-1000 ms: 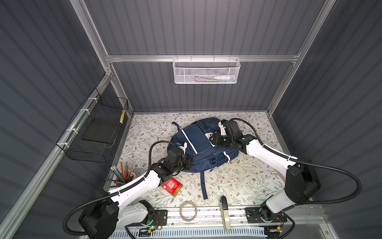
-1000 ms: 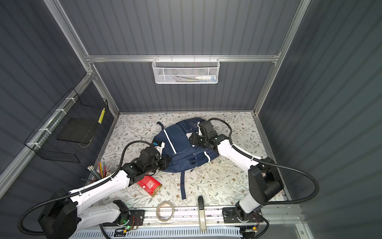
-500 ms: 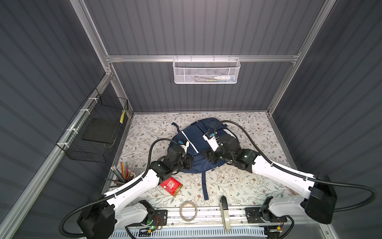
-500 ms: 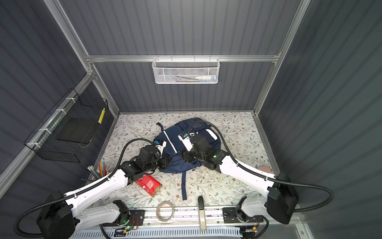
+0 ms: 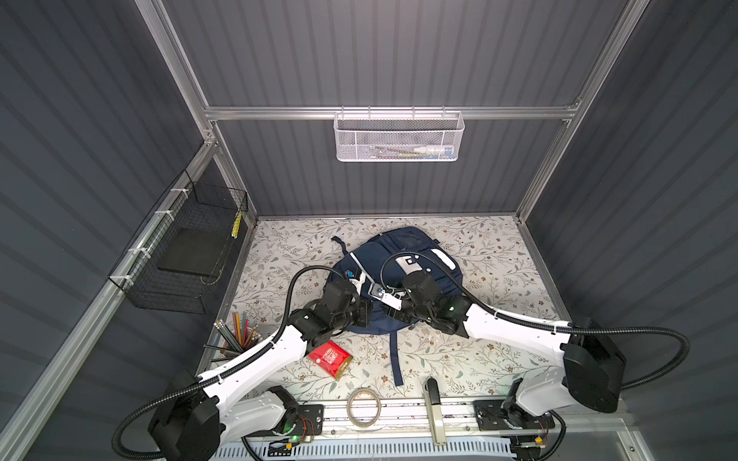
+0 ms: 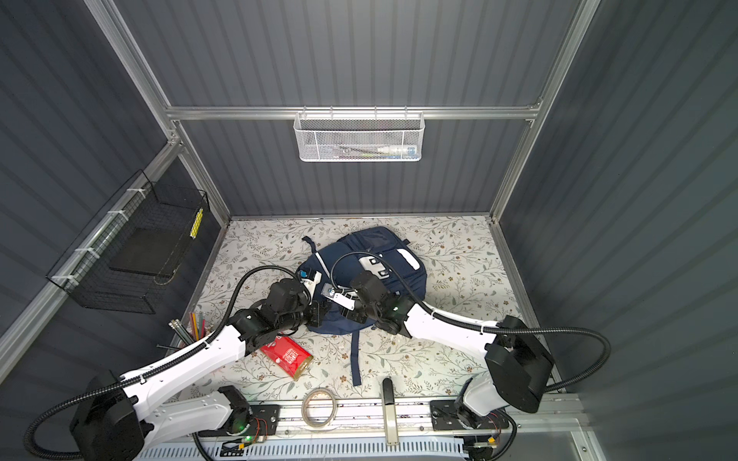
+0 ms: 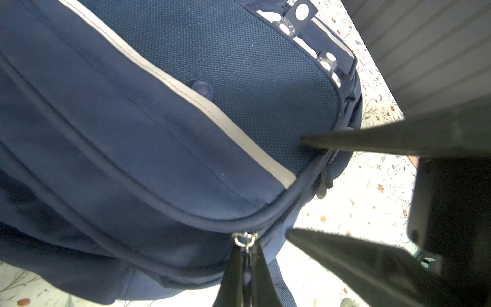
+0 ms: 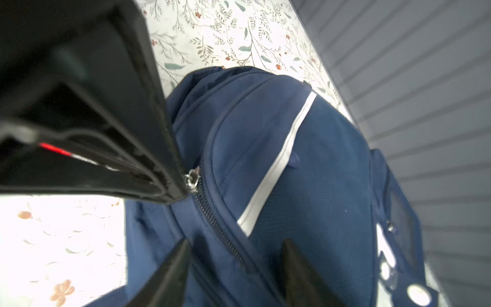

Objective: Pack books, pencil case, and school supplies into a backpack
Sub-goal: Unzip the student bag at the center of the table.

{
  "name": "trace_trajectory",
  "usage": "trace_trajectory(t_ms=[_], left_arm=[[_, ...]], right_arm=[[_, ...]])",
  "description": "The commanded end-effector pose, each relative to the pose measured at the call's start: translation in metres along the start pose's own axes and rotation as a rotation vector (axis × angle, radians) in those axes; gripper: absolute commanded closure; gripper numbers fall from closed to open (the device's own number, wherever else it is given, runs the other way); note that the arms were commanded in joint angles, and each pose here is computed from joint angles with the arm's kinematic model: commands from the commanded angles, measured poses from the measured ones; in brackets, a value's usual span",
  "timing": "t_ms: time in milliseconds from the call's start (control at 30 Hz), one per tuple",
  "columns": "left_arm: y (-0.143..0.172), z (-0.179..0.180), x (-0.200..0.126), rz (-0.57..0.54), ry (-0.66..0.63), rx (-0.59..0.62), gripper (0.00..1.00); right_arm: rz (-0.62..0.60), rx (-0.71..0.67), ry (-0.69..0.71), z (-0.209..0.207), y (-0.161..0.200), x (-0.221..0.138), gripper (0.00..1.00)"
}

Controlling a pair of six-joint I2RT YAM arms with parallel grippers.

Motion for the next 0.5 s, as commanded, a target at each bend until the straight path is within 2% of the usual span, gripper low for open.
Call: trace_trajectory(t_ms=[0, 67, 100, 133, 333, 467], left_arm=[[-0.006, -0.009, -0.013, -0.022, 0.027, 0.034, 1.0], [-0.009, -0.007, -0.017, -0.039, 0.008, 0.041, 1.0], [-0.011, -0.005, -0.018, -0.045, -0.003, 0.044, 1.0], [-0.013, -0.002, -0.02, -0.054, -0.021, 0.041, 1.0], [-0.025, 0.021, -0.025, -0.083, -0.197, 0.026, 1.0], [-0.039, 0.027, -0.034, -0.125, -0.273, 0.029, 1.0]], right_arm=[[0.013, -0.075, 0.009, 0.001, 0.004, 0.01, 0.63], [0.028, -0.078, 0.036, -0.001, 0.007, 0.011, 0.85], [0.032, -0.083, 0.04, -0.001, 0.008, 0.011, 0.93], [0.034, -0.084, 0.044, 0.0, 0.009, 0.009, 0.97], [0.029, -0.092, 0.021, 0.007, 0.017, -0.009, 0.99], [0.103, -0.123, -0.027, 0.013, 0.03, -0.013, 0.99]])
Point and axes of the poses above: each gripper's point midway between its finger pads, its own x axis out along the fingers, its own z axis along the line the jaws close on, y = z × x, the point moved 5 cm from there along -x, back along the fingers, and after that the axes turned 12 degrees about -x, right-handed, at the moved point
